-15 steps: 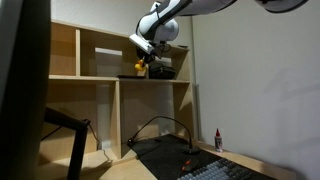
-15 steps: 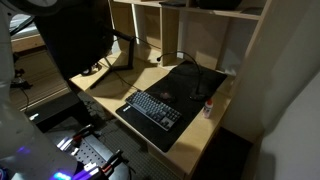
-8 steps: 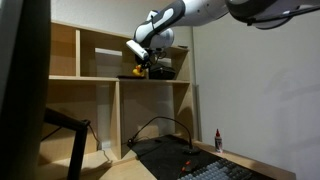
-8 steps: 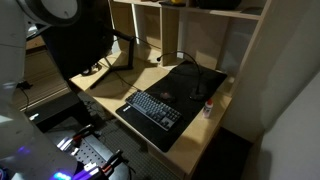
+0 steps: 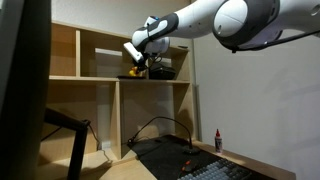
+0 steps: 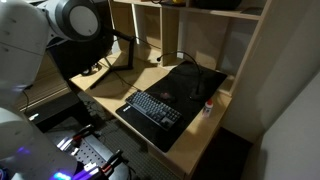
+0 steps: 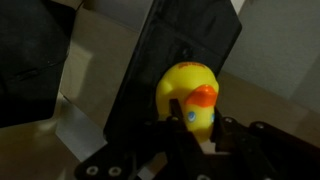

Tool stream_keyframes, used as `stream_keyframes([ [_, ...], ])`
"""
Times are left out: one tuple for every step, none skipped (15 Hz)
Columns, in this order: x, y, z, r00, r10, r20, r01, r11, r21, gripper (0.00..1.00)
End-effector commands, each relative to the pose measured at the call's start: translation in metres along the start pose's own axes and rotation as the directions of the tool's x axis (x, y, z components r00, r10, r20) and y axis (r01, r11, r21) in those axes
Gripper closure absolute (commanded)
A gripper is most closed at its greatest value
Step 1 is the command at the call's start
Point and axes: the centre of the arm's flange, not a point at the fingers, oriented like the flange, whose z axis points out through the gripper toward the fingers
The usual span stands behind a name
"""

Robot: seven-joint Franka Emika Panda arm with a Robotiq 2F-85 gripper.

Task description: Put the duck on the shelf

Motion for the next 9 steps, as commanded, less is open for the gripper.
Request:
stream_keyframes([
  [0.011,-0.031,0.022,1.0,0.018,0.001,-0.018,1.0,-0.005,0.47],
  [0.01,-0.032,0.019,1.0,0.009,0.003,-0.009,1.0,-0.004,0.41],
  [0.008,-0.033,0.012,1.0,-0.007,0.005,0.007,1.0,0.001,0.35],
  [0.007,-0.035,0.006,1.0,-0.015,0.008,0.015,1.0,-0.003,0.27],
  [0.007,-0.038,-0.003,1.0,-0.028,0.012,0.028,1.0,-0.003,0.2],
  [0.006,-0.041,-0.014,0.999,-0.041,0.014,0.042,0.999,-0.003,0.12],
  [0.007,-0.046,-0.027,0.998,-0.058,0.012,0.058,0.998,-0.002,0.06],
  [0.008,-0.052,-0.041,0.997,-0.071,0.02,0.07,0.998,0.003,0.01],
  [0.009,-0.055,-0.054,0.996,-0.085,0.026,0.084,0.996,0.007,0.0],
])
